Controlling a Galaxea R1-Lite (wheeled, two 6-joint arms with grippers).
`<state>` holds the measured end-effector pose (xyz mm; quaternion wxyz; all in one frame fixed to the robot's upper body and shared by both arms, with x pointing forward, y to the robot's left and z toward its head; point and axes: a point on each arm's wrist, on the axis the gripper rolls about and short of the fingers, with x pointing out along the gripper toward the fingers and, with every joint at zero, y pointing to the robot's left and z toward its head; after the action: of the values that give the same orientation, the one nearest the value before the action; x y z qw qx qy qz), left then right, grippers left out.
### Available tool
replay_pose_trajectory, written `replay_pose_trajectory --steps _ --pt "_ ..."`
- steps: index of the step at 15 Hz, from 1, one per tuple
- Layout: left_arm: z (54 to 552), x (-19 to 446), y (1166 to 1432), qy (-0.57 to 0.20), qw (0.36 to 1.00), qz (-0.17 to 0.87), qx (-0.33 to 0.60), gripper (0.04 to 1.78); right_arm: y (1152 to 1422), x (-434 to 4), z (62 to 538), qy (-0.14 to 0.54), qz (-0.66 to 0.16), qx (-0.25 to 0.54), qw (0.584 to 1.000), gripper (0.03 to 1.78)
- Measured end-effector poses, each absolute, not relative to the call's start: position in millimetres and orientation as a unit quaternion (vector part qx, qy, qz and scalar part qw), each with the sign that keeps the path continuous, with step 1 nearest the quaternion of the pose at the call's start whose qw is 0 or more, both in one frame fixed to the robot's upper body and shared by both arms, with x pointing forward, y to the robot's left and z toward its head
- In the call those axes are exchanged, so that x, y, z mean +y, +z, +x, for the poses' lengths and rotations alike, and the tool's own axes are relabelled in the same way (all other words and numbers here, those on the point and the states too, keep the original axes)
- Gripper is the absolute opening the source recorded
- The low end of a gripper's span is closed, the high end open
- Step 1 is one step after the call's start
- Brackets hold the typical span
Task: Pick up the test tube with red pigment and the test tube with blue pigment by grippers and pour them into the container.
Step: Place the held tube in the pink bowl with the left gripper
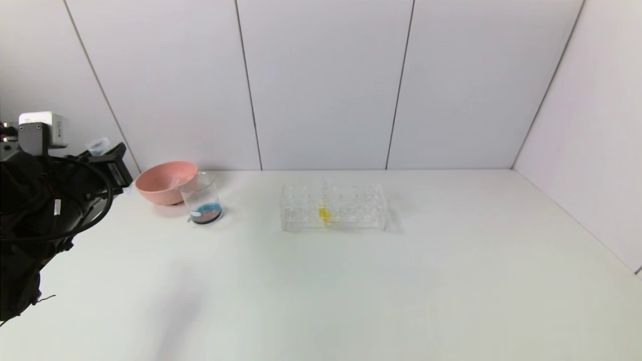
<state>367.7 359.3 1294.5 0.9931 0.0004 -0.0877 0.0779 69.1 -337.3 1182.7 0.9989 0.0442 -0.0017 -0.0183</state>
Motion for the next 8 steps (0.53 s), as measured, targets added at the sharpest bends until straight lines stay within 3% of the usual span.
replay_pose_trajectory --steps 8 --pt "458.0 377.8 1284.4 0.095 0.991 -0.011 -0.089 0.47 1182.6 -337.3 69.1 -0.018 0.044 -0.001 0.999 1.77"
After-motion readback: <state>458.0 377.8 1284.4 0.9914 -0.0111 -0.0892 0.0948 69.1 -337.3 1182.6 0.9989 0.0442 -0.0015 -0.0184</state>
